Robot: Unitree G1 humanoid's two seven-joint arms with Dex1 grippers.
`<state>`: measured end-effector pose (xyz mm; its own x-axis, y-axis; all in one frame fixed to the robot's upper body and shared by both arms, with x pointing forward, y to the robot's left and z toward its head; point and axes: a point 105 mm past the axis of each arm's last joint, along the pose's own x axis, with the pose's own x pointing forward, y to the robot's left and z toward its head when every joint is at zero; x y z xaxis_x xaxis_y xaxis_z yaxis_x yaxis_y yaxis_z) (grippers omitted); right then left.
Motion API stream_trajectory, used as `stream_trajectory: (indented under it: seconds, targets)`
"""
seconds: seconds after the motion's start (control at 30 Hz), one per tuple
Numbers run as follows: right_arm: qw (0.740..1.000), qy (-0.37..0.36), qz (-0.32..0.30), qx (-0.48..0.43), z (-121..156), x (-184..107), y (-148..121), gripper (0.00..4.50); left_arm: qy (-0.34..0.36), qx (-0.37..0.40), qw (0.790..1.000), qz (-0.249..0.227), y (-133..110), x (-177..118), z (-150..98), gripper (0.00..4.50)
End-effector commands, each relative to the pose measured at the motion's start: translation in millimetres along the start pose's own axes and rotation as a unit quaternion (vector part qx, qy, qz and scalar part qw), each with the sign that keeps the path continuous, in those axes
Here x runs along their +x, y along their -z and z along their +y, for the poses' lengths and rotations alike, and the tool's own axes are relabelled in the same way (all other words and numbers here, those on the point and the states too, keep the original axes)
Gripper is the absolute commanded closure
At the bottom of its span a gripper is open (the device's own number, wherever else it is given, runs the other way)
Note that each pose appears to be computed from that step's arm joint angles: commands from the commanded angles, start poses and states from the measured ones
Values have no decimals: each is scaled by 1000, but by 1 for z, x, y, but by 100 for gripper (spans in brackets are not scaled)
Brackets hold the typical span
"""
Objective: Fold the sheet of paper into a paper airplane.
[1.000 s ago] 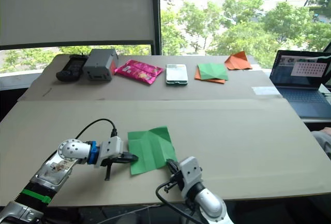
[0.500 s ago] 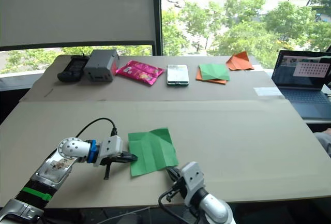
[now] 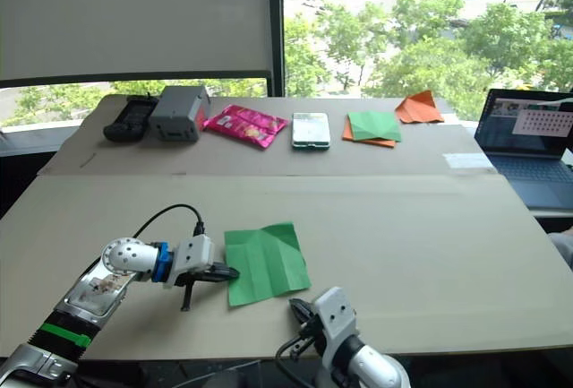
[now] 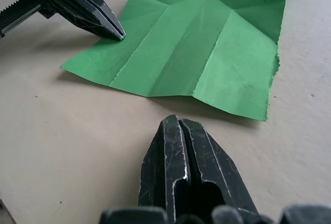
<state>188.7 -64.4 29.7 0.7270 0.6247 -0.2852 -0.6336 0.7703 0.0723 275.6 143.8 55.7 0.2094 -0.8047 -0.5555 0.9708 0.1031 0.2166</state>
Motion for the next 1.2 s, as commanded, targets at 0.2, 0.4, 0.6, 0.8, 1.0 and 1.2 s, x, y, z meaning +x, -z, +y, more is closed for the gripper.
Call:
stream_trajectory:
  seconds: [0.2,0.4,0.6,0.8,1.0,1.2]
  targets:
    - [986,49,152,54,-4,-1,39,442,11,-7,1000,21,9,4,-6,450]
    - [982,66,161,68,-5,2,31,442,10,-8,1000,22,10,3,-7,450]
    - [984,92,131,74,-18,15,24,442,9,-9,1000,23,10,2,-7,450]
    - [984,127,97,73,-34,20,20,442,7,-9,1000,24,10,1,-6,450]
    - [989,135,-15,65,-43,26,-6,442,6,-9,1000,22,9,1,-5,450]
    - [991,67,-92,66,-28,35,-25,442,7,-9,1000,21,8,3,-5,450]
